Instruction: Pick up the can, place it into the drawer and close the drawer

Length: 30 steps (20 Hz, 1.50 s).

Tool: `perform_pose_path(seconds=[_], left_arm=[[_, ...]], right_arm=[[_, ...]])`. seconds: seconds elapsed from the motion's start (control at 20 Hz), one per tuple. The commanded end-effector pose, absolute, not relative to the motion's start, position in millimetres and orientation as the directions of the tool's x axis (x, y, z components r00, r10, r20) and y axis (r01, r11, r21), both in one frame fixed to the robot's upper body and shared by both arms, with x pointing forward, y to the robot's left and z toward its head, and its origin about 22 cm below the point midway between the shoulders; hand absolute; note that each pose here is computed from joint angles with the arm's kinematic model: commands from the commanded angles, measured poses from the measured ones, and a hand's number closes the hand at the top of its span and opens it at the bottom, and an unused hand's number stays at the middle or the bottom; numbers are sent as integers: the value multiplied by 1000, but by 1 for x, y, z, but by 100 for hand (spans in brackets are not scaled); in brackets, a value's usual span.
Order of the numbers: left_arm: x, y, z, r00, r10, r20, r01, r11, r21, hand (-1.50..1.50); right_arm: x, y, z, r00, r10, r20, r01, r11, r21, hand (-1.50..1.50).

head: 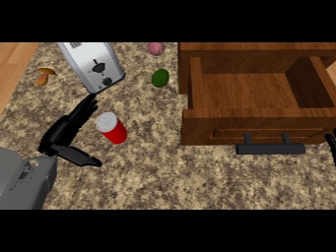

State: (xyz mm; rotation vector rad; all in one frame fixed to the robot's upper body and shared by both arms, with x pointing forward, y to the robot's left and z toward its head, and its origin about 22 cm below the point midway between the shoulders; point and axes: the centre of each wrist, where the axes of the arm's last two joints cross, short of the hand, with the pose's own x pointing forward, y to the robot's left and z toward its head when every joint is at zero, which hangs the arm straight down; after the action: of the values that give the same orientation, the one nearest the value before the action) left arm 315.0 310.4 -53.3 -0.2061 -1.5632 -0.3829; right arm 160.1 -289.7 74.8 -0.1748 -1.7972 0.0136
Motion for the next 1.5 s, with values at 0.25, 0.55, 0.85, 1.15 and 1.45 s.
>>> perform_pose_path(seconds=[0.25, 0.55, 0.85, 1.15, 1.45], left_arm=[[307, 304, -87, 24, -106, 994, 335, 938, 92, -150], [319, 310, -86, -3, -101, 995, 337, 936, 96, -150], [343, 293, -81, 0, -104, 995, 347, 933, 97, -150], [330, 286, -98, -1, -95, 995, 342, 935, 89, -150], [354, 263, -77, 13, -75, 997, 354, 933, 66, -150]], right_arm=[[161, -287, 95, -239, 126, 963, 123, 988, -98, -150], [162, -304, 91, -230, 106, 967, 108, 991, -83, -150], [176, -283, 82, -219, 115, 969, 106, 990, -94, -150], [174, -290, 100, -225, 130, 966, 93, 989, -112, -150], [165, -300, 88, -222, 137, 965, 104, 988, -117, -150]])
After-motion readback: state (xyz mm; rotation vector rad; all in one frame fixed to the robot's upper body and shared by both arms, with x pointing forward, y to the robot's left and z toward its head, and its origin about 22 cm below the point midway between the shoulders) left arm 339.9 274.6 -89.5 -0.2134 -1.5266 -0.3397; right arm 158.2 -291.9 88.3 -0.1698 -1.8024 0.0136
